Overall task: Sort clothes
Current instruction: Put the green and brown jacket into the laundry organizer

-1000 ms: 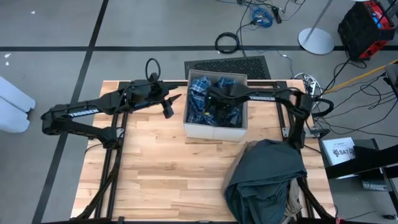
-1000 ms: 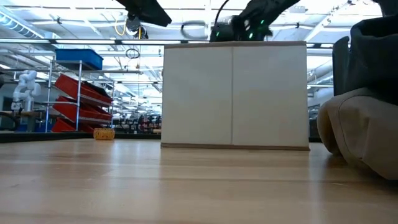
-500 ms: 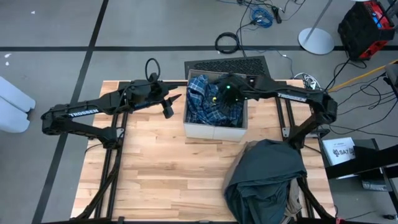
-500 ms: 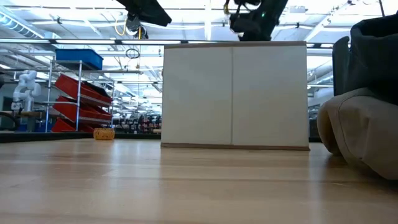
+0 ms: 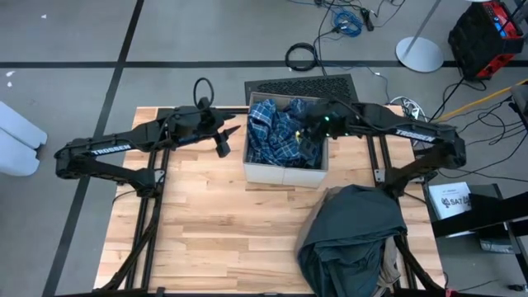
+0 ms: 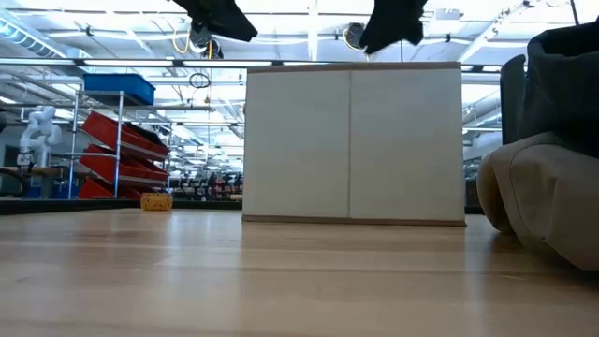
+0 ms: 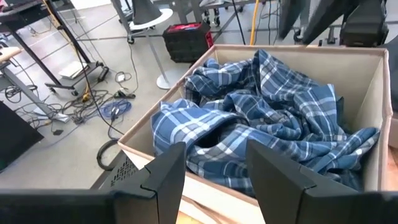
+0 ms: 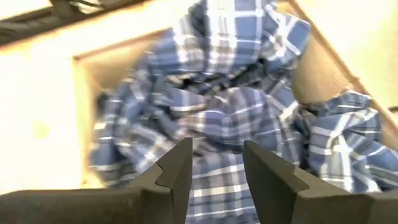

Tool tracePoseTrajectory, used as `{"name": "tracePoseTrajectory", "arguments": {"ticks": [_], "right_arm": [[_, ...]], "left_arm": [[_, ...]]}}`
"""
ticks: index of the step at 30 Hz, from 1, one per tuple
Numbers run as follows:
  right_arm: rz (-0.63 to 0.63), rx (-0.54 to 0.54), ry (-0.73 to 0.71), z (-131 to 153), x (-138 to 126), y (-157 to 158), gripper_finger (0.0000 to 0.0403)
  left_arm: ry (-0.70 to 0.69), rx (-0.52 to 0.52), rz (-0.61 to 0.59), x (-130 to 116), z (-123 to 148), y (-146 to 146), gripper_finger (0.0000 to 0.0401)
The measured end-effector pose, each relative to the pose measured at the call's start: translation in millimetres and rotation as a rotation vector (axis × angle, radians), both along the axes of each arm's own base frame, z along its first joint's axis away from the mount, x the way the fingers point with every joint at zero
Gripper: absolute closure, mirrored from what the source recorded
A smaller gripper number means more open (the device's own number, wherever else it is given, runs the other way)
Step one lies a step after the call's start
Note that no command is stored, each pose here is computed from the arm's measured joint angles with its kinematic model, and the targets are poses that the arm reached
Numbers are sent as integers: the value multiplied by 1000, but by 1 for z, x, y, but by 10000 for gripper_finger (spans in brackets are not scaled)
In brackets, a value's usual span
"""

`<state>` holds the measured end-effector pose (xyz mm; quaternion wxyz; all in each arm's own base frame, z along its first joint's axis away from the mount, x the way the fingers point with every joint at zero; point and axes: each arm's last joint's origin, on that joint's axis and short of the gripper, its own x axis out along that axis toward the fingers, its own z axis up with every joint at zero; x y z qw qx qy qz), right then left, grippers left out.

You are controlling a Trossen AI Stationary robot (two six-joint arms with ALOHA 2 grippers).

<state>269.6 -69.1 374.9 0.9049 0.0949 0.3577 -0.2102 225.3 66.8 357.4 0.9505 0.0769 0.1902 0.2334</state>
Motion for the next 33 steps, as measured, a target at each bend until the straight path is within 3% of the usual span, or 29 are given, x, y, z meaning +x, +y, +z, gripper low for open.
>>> {"name": "tracePoseTrajectory", "arguments": {"ticks": [3, 10, 17, 25, 33], "right_arm": [[41, 38, -35, 7, -5, 18, 273], [223, 265, -85, 14, -9, 76, 273], [299, 409, 82, 0, -21, 142, 273], [269, 432, 434, -41, -34, 207, 273], [339, 370, 597, -76, -37, 259, 273]], "left_arm": [[12, -17, 4, 0, -2, 0, 223], [19, -54, -63, 2, -8, -2, 223], [0, -88, -219, 6, -7, -17, 223], [-77, -99, -440, 14, 0, -51, 223], [-184, -93, -603, 16, 11, -87, 223]]}}
